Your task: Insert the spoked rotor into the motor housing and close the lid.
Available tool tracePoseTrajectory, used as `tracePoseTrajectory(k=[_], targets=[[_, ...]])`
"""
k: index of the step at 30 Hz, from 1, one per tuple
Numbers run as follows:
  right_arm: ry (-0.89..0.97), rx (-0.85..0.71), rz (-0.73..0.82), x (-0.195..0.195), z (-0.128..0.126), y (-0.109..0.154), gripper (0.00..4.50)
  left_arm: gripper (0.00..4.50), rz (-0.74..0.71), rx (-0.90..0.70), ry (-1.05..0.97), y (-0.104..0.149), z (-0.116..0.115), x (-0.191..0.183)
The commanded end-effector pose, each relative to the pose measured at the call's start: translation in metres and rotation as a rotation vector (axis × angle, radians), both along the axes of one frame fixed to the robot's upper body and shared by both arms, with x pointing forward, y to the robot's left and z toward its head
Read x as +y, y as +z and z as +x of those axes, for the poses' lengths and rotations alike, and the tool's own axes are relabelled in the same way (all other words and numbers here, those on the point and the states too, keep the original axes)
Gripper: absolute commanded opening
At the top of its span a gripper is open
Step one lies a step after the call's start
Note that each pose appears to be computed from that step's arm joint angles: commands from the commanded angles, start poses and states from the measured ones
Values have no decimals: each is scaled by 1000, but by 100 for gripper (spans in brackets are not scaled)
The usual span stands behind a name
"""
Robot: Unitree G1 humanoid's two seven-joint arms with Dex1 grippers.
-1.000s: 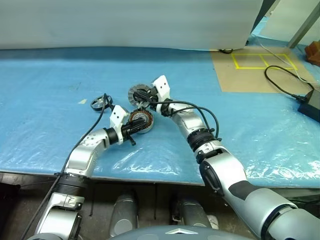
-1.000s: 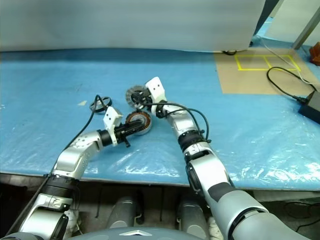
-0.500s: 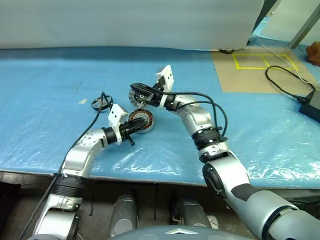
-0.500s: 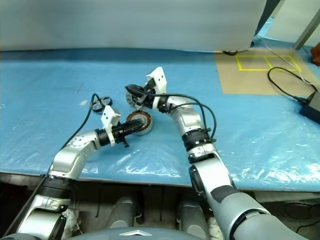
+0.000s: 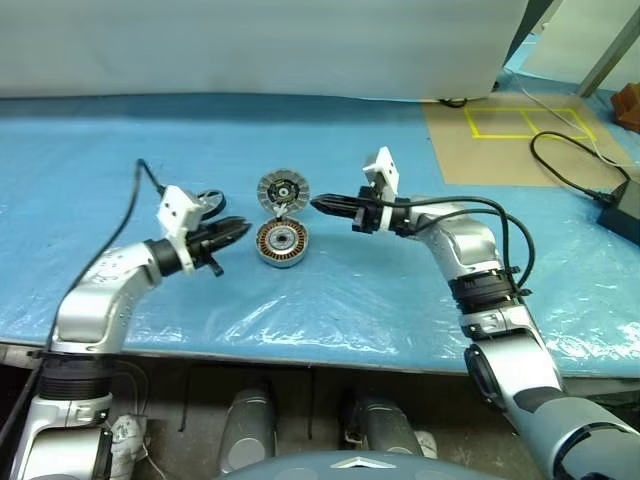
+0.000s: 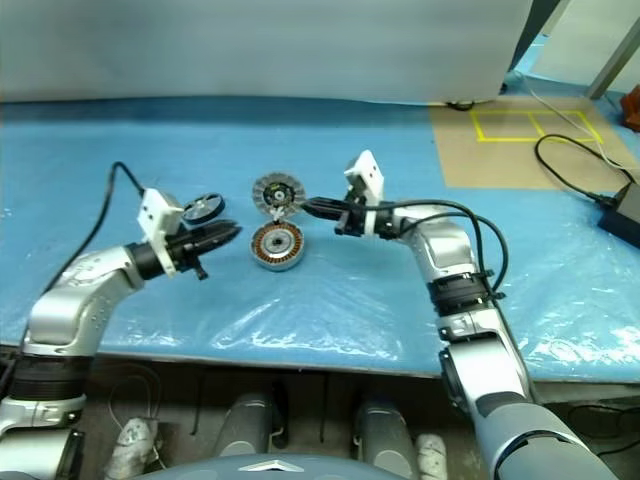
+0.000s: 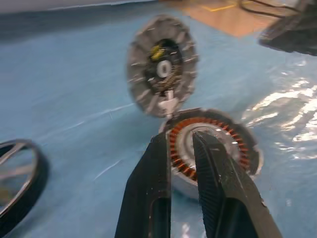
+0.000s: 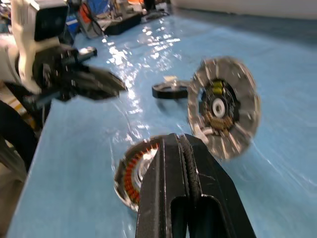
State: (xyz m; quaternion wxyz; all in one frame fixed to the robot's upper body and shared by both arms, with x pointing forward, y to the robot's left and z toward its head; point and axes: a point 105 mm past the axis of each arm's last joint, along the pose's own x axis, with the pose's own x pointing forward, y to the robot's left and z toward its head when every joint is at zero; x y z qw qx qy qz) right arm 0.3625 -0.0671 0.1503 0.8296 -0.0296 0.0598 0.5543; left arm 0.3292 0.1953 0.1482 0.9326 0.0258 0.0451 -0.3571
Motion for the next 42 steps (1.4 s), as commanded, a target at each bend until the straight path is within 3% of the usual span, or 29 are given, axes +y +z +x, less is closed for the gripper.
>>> tracePoseTrajectory(k=[1,8,15,16,19,24,28,31,35,42], targets=[[-17,-86,-14,-4,-3,6,61,75,31,-56,43,10,2,14],[-63,-77,-20,-6,-4,1,285,75,46,-47,75,-1,3,19],[-76,-87,-25,-5,-4,1,285,75,48,-41,95,-6,7,23],[-78,-87,-25,-5,-4,0,289,92,53,-47,109,-7,8,25],[-80,-81,-33,-4,-6,-5,290,159,51,-70,177,-10,15,34],[-76,-71,-25,-2,-7,-6,290,335,73,-100,232,-13,21,44],[-72,-71,-36,0,-8,-10,290,445,125,-120,240,-14,23,48],[-73,-69,-44,0,-8,-12,290,445,114,-133,222,-5,23,51],[-74,-69,-55,-1,-8,-15,290,445,103,-129,212,30,35,62],[-68,-73,-52,4,-6,-17,290,445,229,38,96,56,59,65]])
